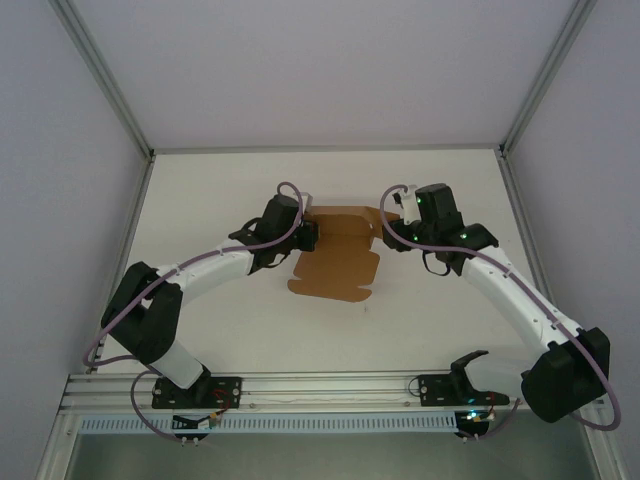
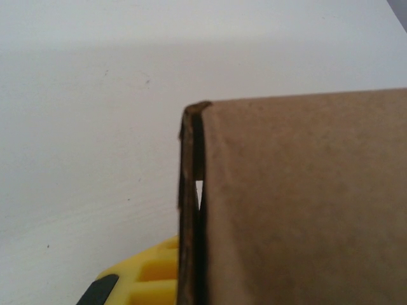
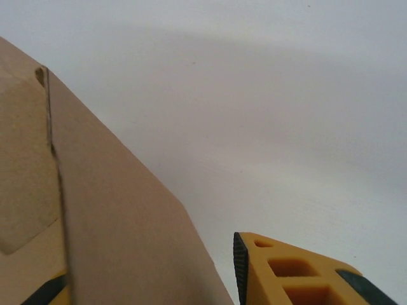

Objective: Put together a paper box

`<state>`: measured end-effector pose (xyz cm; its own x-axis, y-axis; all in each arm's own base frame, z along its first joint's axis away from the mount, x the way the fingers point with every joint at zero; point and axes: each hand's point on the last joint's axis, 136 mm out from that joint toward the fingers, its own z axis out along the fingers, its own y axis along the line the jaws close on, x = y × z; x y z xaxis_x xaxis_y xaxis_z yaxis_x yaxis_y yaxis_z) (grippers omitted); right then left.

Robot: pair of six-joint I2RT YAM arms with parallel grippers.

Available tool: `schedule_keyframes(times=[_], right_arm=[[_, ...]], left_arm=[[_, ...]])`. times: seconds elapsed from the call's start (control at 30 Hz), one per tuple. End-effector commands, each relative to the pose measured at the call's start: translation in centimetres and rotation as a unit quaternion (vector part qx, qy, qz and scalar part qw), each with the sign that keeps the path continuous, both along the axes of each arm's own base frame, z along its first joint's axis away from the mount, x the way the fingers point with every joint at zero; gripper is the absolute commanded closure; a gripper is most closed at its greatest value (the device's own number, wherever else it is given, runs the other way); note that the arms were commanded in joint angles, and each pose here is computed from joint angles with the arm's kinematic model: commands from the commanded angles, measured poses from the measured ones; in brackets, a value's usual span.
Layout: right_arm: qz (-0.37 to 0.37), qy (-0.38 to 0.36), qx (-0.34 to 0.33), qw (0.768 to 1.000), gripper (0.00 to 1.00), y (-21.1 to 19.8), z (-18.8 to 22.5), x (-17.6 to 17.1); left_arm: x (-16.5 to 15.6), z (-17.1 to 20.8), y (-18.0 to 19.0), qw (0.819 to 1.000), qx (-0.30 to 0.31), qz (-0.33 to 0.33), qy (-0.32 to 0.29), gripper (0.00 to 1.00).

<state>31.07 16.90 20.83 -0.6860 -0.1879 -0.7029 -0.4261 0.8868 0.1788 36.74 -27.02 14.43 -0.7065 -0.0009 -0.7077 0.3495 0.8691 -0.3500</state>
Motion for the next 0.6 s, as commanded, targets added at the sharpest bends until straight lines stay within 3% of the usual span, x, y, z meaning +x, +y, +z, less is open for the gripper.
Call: schedule_keyframes(times=[0.0,0.17,0.3,0.57], right_arm=[[0.033,-0.027,0.033,0.999,0.68,1.4,2.1,-0.1],[0.021,-0.028,0.02,0.999,0.8,0.8,2.3,0.0],[-0.012,-0.017,-0.025,0.999,0.83,-0.9,1.4,0.3],[-0.131,0.017,-0.177,0.975,0.8,-6.8,-2.1,1.7]], left_arm=[[-0.5,1.7,-1.9,0.999,-0.02,-0.04,-0.013,1.0],[-0.6,1.8,-1.6,0.999,-0.019,-0.037,-0.016,1.0],[-0.6,2.0,-1.3,0.999,-0.015,-0.029,-0.021,1.0],[-0.8,2.8,-0.8,0.999,-0.011,-0.022,-0.031,1.0]])
